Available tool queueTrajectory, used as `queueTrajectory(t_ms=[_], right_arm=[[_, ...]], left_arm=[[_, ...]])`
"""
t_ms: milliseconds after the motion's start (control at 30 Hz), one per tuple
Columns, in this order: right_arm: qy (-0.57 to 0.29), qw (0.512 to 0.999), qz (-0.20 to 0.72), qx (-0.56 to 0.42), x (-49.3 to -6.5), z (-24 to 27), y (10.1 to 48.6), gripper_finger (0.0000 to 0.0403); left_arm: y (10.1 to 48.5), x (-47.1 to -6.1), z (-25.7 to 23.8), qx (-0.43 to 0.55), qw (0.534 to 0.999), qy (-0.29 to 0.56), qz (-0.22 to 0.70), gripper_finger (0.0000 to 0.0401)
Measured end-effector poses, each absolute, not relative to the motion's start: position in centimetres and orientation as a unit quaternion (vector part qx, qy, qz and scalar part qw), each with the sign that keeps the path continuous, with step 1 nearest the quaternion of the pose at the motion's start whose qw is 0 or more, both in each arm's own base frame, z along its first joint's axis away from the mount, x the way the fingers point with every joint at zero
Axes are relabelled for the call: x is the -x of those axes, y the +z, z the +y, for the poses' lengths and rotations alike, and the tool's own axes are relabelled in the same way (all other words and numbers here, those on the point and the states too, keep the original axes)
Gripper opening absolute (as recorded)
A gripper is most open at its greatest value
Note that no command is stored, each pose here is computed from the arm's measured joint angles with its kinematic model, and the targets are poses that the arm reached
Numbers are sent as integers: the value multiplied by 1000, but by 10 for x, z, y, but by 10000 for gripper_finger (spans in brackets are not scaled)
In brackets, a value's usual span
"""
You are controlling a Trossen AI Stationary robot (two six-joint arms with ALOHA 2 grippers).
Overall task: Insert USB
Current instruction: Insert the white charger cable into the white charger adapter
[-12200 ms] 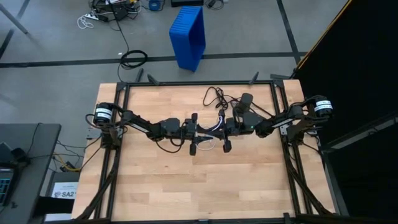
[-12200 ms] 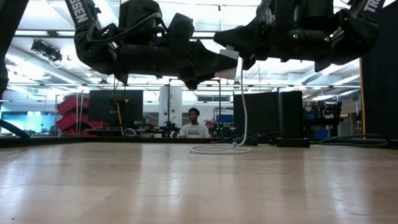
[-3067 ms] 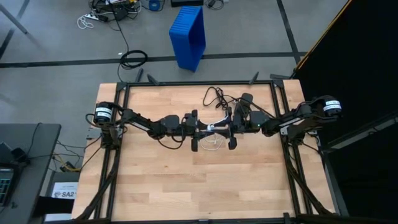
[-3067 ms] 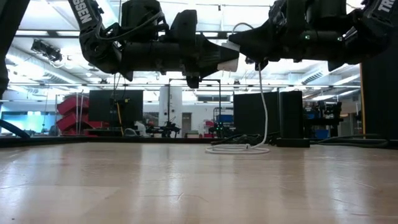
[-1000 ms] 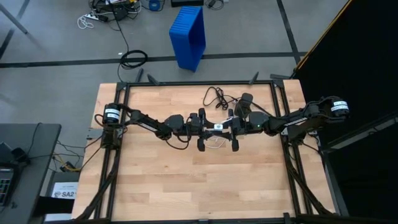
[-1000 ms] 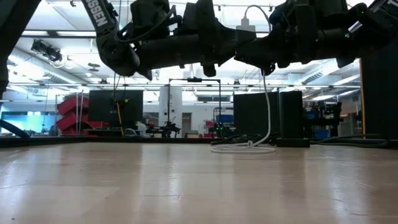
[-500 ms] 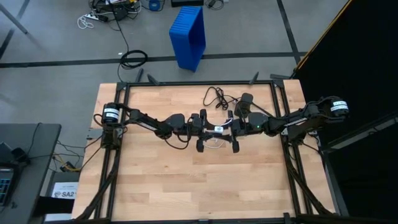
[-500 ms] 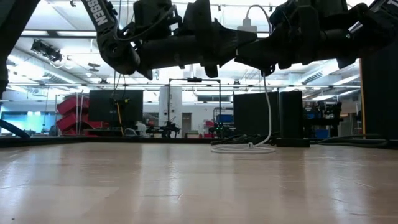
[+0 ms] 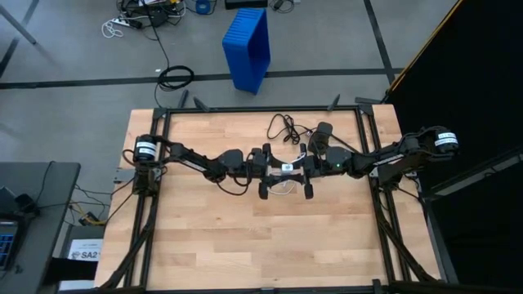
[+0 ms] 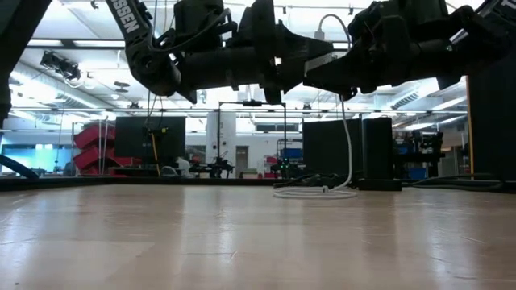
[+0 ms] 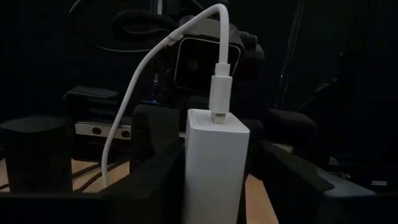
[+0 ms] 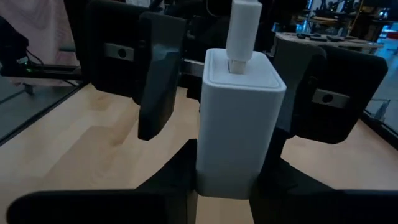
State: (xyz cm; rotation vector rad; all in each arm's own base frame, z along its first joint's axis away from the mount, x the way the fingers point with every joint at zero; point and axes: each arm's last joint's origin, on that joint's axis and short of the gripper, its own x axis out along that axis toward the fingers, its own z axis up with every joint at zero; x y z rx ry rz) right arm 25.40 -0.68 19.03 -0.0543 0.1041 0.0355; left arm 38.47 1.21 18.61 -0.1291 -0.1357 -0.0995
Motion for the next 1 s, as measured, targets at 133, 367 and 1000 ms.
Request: queueTrajectory(t_ms=[133, 367, 1000], right_arm=[[17, 998, 57, 24, -254, -7, 189, 72], [16, 998, 60, 24, -254, -7, 189, 72], [30, 997, 63, 23, -254, -6, 189, 75]], left_arm=[[186, -385, 15, 64, 995, -46, -67, 190], [186, -384, 20, 60, 995, -38, -71, 192], [188, -382, 22, 68, 989, -112, -75, 193]])
